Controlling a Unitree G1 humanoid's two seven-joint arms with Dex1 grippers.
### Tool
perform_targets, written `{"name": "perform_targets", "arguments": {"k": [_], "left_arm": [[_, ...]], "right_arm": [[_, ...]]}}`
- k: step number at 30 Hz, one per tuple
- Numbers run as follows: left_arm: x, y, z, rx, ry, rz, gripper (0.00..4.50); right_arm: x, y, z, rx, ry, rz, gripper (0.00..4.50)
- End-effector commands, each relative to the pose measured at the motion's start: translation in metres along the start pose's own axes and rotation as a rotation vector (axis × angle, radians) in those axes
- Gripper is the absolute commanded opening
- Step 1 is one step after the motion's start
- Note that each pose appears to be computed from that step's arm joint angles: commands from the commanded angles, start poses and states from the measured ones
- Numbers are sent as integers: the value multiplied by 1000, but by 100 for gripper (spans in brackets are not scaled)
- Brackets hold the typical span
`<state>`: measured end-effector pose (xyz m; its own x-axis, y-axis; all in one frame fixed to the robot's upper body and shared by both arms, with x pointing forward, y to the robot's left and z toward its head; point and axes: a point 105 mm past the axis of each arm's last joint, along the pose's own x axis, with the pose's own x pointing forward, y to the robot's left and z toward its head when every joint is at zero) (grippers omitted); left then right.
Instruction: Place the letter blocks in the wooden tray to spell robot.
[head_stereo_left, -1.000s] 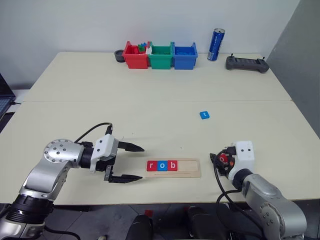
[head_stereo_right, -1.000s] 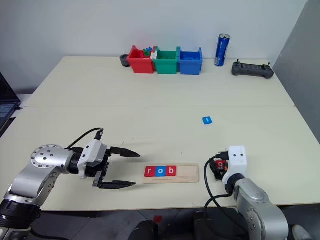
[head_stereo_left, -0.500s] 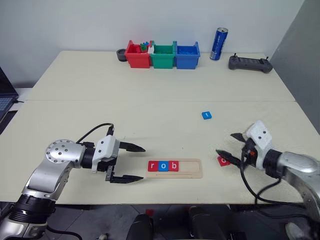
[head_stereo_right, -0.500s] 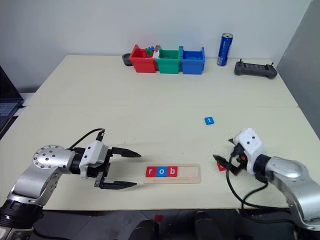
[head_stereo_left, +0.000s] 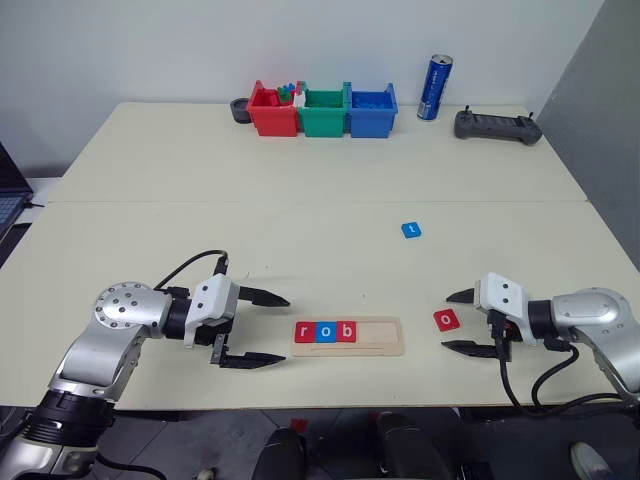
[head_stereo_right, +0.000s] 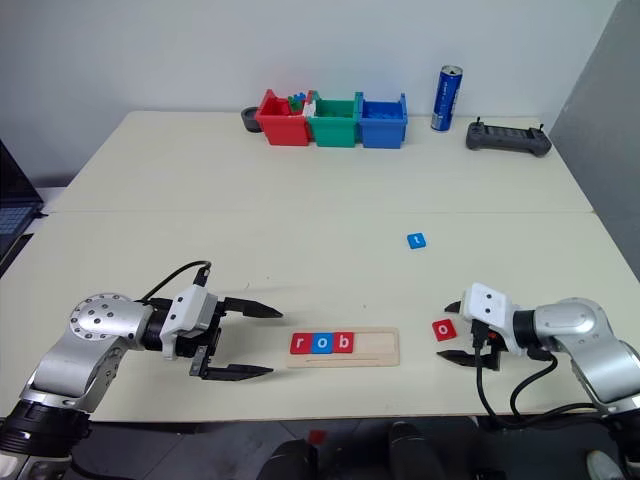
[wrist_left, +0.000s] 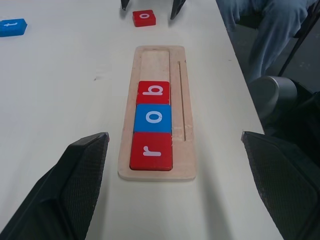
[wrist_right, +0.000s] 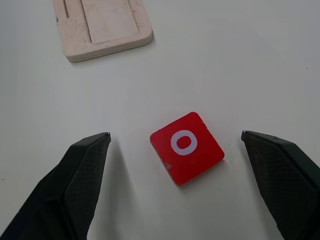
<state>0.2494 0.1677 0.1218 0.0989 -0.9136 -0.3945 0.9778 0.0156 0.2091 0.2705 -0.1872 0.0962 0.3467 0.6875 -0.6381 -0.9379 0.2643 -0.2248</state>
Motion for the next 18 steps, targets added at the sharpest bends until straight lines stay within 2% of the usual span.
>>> {"name": "perform_targets", "arguments": {"k": [1,4,7,12,14,15,18], "left_arm": [[0,0,3,27,-5,-5,450],[1,-2,3,26,-6,-5,450],[1,-3,2,25,-7,-5,450],[-4,-3,-8,16,-1,0,450],[-7,-3,-14,12,3,2,450],[-9,-4,-16,10,5,2,450],[-13,-6,-23,8,12,4,450]], "right_arm": [[0,-1,2,-23,7,55,446],[3,-3,3,-3,-2,75,446],[9,-4,3,15,-10,90,386],[14,-4,2,29,-11,101,207],[13,-4,4,37,-21,99,152],[13,-4,5,39,-24,98,137],[9,-2,8,33,-31,96,138]]}}
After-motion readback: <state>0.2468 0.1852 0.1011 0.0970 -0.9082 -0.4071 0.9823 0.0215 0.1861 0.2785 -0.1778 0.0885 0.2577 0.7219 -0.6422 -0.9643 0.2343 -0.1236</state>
